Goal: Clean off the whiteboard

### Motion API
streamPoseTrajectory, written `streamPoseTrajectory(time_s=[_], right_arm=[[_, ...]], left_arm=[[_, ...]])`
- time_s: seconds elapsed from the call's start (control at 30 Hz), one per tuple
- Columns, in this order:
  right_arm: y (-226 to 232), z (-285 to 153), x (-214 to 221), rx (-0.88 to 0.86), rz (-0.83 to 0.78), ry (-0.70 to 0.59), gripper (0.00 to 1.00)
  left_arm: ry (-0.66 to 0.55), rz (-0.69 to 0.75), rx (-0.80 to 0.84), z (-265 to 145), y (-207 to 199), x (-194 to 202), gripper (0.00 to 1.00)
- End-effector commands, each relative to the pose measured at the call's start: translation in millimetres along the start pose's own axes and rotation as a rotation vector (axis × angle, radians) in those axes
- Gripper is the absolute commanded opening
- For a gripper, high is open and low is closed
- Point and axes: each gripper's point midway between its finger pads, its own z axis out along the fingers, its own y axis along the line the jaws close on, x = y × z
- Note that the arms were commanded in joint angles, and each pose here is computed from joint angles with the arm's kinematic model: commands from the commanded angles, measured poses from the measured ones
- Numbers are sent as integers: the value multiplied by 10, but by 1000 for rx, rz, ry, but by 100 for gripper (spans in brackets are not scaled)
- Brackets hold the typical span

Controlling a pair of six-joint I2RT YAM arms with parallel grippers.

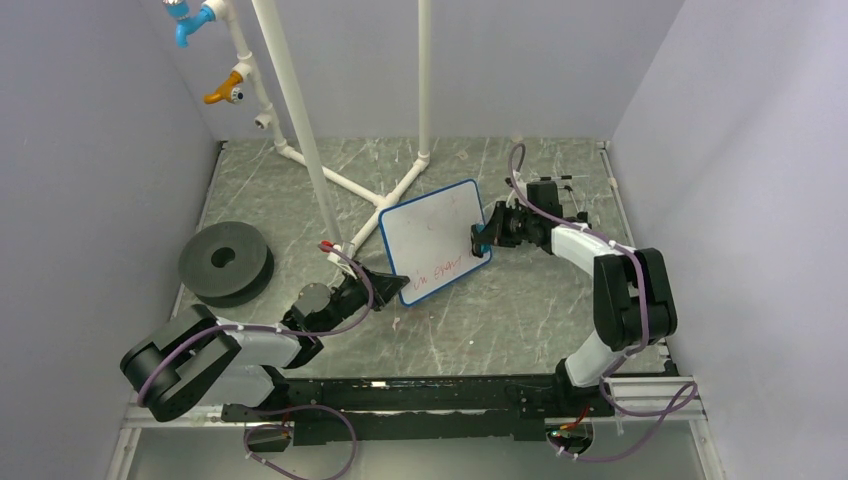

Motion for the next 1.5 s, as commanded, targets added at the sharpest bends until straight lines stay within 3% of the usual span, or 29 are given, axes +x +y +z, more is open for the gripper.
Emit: streamPoseTrajectory(time_s=[0.0,0.37,0.7,0.83,1.13,1.27,1.47], right_arm=[[-163,31,-425,80,-7,-87,0],[-111,18,-750,54,-73,-135,0],[475,71,-76,-135,-136,46,0],[600,48,-99,-161,-155,38,0],[126,-318,-935,10,-211,-147,0],[-23,-329,-870,61,-348,-103,0],[-204,-275,-433,78,-566,61,0]], left_arm=[[-101,53,274,-23,-659,-337,0],[-108,51,257,-32,-613,-353,0],[-106,39,260,-12,-601,-350,0],[-105,35,261,-18,-600,-344,0],[-118,32,238,-56,-558,-376,0],[-122,5,217,-66,-486,-380,0],[-129,-24,227,-75,-466,-403,0]])
